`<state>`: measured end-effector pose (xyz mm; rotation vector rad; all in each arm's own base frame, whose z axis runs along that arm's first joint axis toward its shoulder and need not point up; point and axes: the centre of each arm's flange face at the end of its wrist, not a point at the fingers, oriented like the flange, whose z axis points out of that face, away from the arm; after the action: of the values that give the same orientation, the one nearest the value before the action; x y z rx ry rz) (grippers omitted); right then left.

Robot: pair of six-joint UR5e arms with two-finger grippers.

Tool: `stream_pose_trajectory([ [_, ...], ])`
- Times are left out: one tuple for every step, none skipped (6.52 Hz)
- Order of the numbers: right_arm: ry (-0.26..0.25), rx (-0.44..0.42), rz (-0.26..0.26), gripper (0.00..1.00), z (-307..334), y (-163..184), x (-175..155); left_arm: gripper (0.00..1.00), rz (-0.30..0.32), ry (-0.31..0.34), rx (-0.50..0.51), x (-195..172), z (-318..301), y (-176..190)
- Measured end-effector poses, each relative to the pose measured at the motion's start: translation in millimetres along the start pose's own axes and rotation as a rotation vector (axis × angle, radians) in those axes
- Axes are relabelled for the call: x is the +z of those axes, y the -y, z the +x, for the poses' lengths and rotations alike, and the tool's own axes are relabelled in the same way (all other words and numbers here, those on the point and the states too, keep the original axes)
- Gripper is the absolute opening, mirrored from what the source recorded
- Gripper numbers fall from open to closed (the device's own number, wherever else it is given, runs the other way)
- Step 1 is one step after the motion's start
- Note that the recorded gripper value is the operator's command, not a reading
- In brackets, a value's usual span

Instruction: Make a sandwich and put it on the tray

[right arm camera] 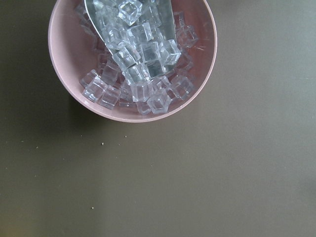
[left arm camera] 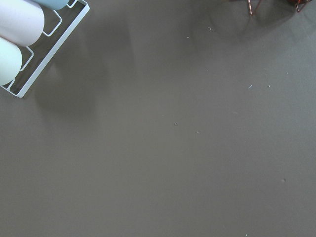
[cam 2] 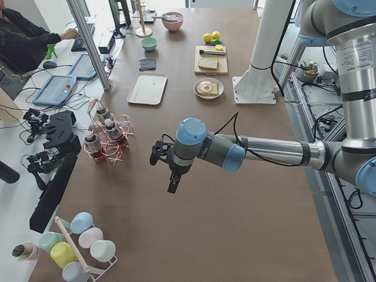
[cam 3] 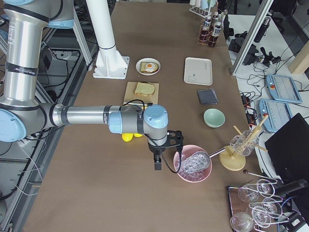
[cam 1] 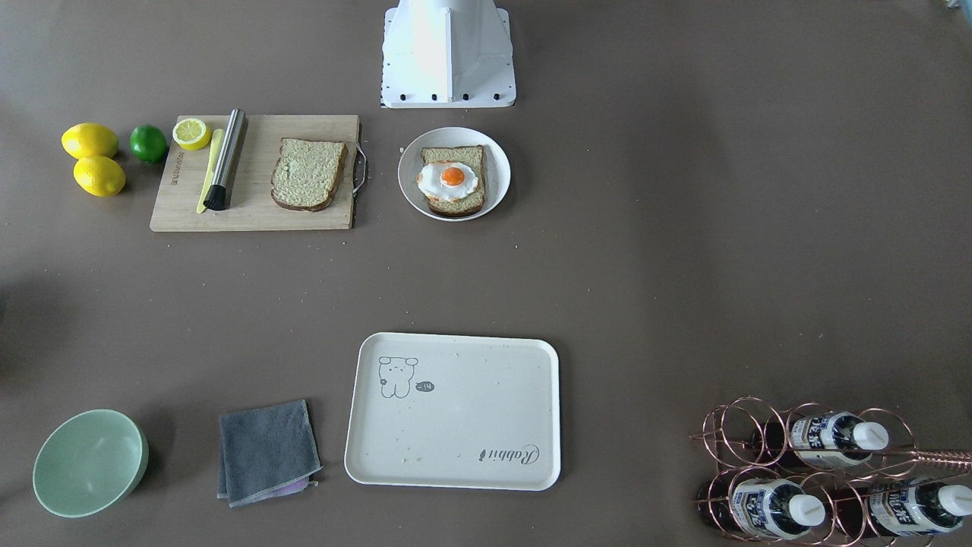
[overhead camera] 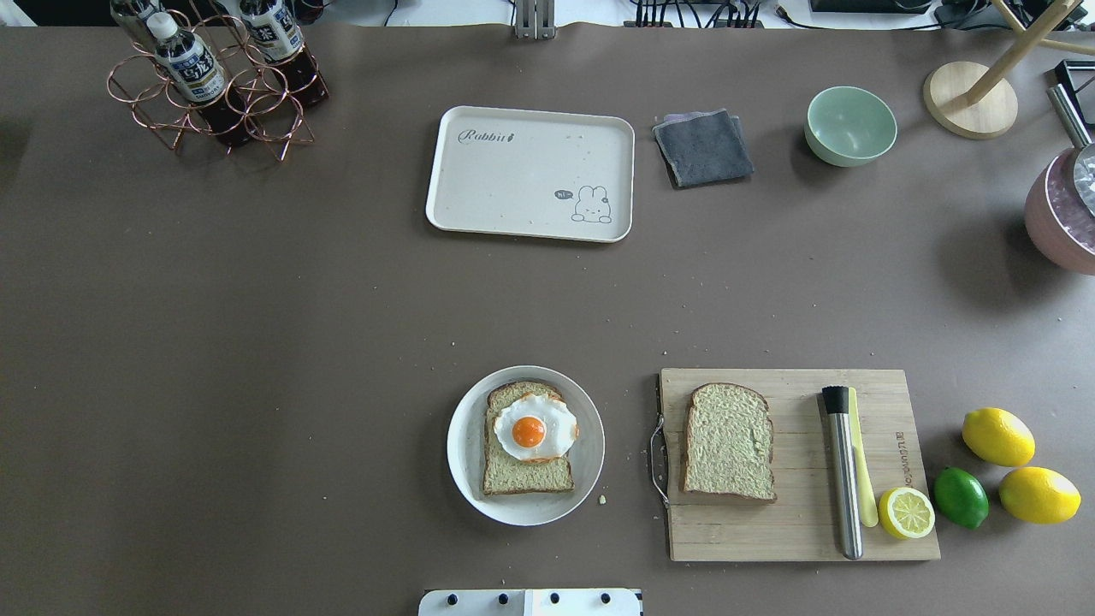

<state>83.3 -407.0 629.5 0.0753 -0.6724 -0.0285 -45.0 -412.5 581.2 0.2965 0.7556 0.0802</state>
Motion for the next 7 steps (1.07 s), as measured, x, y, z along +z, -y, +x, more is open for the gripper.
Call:
stream_pose_trajectory([
  [0.0, 0.0, 0.0, 1.0, 0.0, -0.2, 0.0, 0.98, -0.003, -0.001, 0.001, 1.3, 0.3, -0.2],
  [0.0, 0.0, 0.0, 1.0, -0.1, -0.4, -0.1, 0.98, -0.006, -0.002, 0.002, 2.9, 1.3, -0.1],
  [0.0, -0.002, 0.002, 1.0, -0.2, -0.3, -0.2, 0.98, -0.008, -0.002, 0.003, 3.6, 1.7, 0.1],
  [0.0, -0.008, 0.011, 1.0, 0.2, -0.9, 0.4, 0.98, -0.008, -0.003, 0.002, 3.9, 1.9, 0.1],
  [0.001, -0.015, 0.023, 1.0, 0.7, -2.0, 1.3, 0.98, -0.009, -0.003, 0.002, 4.1, 2.0, 0.1],
  [0.001, -0.018, 0.027, 1.0, 1.1, -2.7, 1.9, 0.98, -0.009, -0.003, 0.001, 4.2, 2.1, 0.1],
  [0.002, -0.019, 0.029, 1.0, 1.1, -2.7, 1.9, 0.98, -0.009, -0.003, 0.0, 4.3, 2.1, 0.0],
])
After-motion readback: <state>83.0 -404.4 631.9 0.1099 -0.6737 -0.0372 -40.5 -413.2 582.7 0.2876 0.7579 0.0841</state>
